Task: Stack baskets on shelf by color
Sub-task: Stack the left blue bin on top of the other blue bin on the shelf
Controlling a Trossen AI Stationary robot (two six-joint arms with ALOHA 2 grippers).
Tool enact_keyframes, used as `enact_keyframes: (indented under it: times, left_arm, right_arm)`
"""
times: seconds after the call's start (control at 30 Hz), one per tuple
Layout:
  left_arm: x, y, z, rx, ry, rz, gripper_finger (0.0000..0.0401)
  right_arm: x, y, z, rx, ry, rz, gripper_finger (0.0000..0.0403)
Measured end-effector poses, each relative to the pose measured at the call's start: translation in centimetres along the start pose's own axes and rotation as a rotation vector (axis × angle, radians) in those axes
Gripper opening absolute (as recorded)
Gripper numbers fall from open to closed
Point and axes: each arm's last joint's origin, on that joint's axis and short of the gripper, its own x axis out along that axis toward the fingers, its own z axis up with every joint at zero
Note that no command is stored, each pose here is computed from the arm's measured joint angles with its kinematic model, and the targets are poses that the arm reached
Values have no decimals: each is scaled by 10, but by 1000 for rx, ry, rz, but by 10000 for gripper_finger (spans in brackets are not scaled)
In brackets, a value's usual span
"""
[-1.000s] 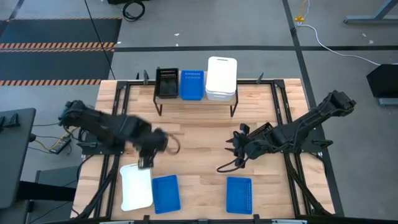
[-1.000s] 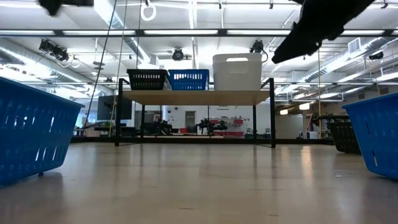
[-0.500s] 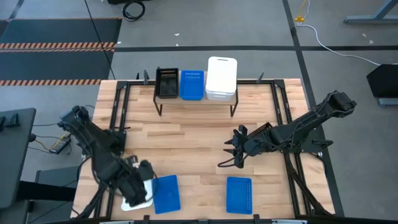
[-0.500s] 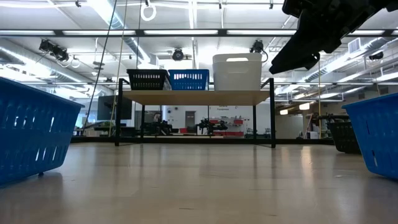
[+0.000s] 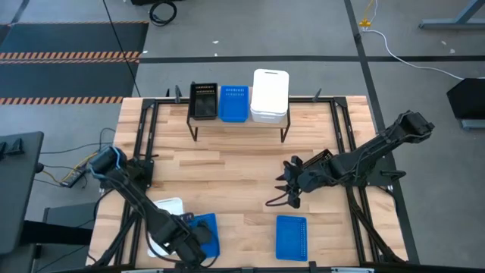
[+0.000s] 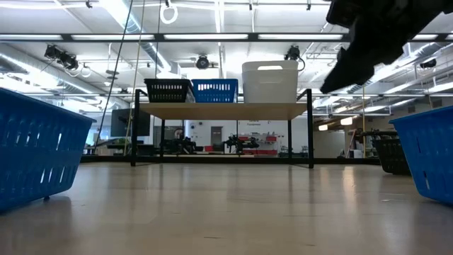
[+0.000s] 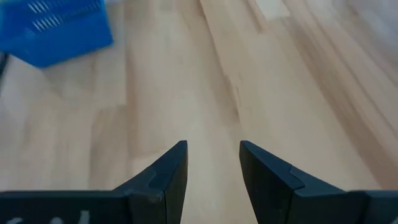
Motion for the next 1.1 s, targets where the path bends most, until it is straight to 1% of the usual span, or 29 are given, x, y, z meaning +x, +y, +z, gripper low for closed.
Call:
enact_keyframes:
  times: [0.13,0.23,0.43,0.53,0.7,0.87,0.97,1.1]
  left_arm:
    - [2,-12,6,-43,-39,-127,100]
    - [3,-17,9,-48,-80,-161,97]
    - [18,-19,2,-24,-60,-110,89]
    - [29,-21,-1,-11,-38,-88,106]
    - [45,-22,-3,-11,-16,-65,153]
    - [53,-22,-5,-6,-1,-42,191]
    - [63,-21,-6,-5,8,-19,198]
    - [82,-19,-6,-2,21,31,194]
  right_arm:
    - [0,-6,-5,-1,57,-51,153]
    - [1,-8,-7,30,80,-72,153]
    - [1,-8,-8,54,84,-74,153]
    - [1,-8,-9,57,84,-75,153]
    - [1,-9,-8,61,75,-88,153]
    - [1,-9,-8,61,72,-91,153]
    - [1,-9,-8,60,71,-93,153]
    - [1,-9,-8,59,66,-98,153]
